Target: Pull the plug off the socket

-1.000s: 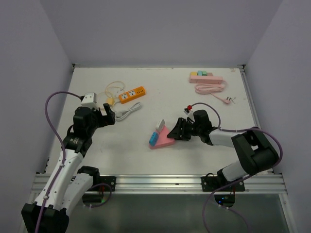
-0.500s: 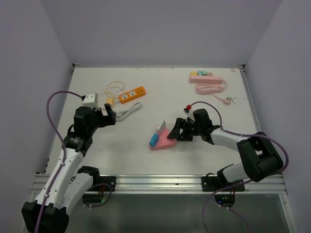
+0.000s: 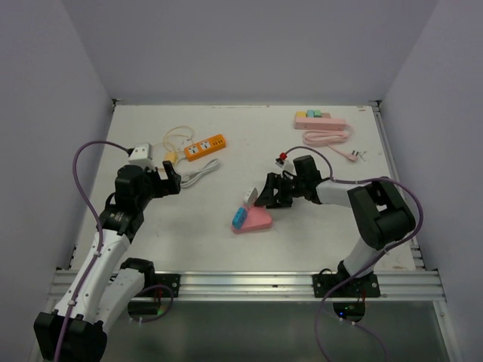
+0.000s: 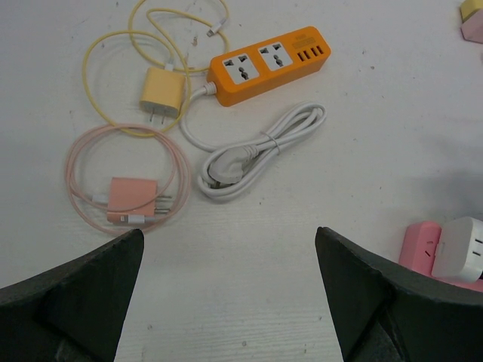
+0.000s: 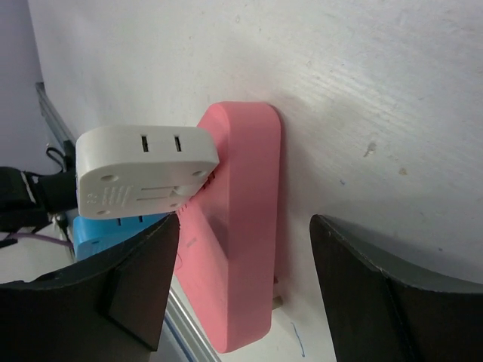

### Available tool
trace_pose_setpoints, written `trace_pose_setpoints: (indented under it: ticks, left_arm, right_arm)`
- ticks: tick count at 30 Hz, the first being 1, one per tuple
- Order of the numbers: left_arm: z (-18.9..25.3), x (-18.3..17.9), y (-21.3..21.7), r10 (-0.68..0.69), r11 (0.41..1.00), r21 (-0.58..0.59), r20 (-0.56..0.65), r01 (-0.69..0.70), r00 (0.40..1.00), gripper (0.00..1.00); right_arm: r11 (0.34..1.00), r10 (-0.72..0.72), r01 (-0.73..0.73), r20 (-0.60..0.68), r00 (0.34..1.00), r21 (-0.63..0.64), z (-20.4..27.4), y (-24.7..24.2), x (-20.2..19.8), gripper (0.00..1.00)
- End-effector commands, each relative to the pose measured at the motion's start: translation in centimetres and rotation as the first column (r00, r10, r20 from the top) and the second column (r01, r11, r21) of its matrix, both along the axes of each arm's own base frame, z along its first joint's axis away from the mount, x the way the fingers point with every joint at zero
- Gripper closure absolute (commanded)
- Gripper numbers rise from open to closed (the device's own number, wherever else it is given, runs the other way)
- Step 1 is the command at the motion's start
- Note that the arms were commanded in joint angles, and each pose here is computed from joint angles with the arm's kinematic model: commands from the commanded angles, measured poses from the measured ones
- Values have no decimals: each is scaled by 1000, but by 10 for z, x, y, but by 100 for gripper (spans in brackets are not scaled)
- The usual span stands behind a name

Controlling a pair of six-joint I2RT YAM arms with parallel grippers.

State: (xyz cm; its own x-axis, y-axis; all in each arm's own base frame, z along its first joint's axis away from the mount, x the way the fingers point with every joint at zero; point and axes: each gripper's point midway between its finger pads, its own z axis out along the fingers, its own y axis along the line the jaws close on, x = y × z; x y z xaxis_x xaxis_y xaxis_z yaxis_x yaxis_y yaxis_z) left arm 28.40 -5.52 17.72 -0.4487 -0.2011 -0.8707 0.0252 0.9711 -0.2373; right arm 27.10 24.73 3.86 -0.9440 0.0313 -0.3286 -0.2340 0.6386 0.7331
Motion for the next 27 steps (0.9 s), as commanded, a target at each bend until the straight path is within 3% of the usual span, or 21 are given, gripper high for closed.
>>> trace_pose_setpoints:
  ticks: [1,11,19,24,27]
  left_arm:
    - [5,6,-4,-27,1000,8,37,27,999,0]
    - [4,6,-4,-27,1000,8,33,27,999,0]
    - [1,3,-19,-104,994,-25,20,105,994,0]
    - [-9,-7,-52,-247,963,-122,-30,242,969,3]
    - [-13,-13,-68,-298,947,-142,-49,289,953,4]
  right_arm:
    - [994,89,-88,-13,996,68,7,9,-9,27]
    - [984,144,-135,-76,987,120,-3,8,-37,36]
    - [977,156,-146,-58,986,153,3,14,-34,67]
    - [980,126,-121,-20,992,155,7,13,-31,89]
    - [984,96,-92,-22,995,156,5,12,-32,96]
